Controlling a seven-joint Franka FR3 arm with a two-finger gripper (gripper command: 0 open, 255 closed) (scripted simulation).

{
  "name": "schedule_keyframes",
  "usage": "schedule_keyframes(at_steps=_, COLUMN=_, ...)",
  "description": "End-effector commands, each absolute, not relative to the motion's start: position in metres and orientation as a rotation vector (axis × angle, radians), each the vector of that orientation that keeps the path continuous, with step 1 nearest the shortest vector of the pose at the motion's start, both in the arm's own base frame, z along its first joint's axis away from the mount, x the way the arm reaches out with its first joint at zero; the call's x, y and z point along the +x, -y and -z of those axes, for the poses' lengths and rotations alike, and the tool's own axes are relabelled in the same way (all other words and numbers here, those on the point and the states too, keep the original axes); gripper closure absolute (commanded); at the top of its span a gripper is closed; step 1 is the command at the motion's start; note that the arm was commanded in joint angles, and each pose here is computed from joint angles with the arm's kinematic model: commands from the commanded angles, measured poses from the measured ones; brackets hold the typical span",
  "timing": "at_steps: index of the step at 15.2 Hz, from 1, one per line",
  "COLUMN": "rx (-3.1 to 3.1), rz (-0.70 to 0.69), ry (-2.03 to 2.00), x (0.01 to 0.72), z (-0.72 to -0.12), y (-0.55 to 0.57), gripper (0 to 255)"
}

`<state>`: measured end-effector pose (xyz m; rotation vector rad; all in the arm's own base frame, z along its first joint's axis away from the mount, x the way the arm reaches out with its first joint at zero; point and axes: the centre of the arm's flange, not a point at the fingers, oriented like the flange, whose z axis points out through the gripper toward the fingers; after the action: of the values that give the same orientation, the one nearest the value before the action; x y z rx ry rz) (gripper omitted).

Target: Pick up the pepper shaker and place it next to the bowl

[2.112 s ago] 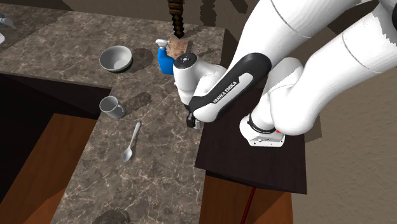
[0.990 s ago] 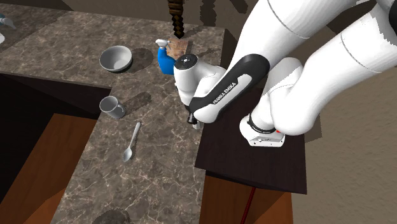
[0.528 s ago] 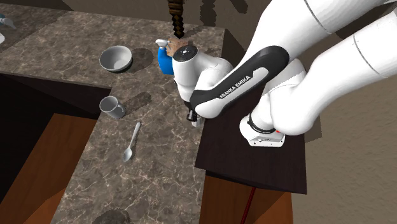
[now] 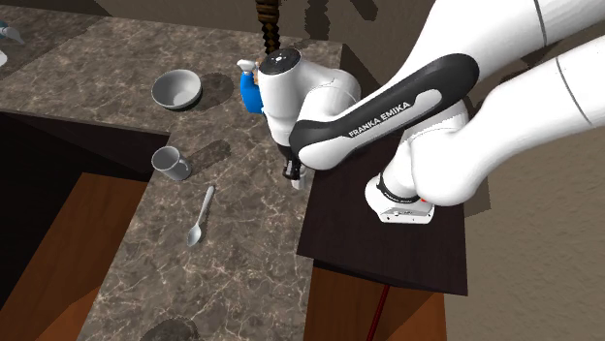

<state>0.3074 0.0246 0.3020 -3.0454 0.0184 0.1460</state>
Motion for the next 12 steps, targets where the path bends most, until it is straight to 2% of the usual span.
schedule_keyframes(at_steps=1, rx=-3.046, rz=-0.147, ry=-0.019, x=0.307, z=-0.312, y=-0.024, gripper=255)
schedule_keyframes(at_steps=12, rx=-3.046, rz=-0.147, ry=-0.019, x=0.307, z=-0.371, y=-0.024, gripper=255)
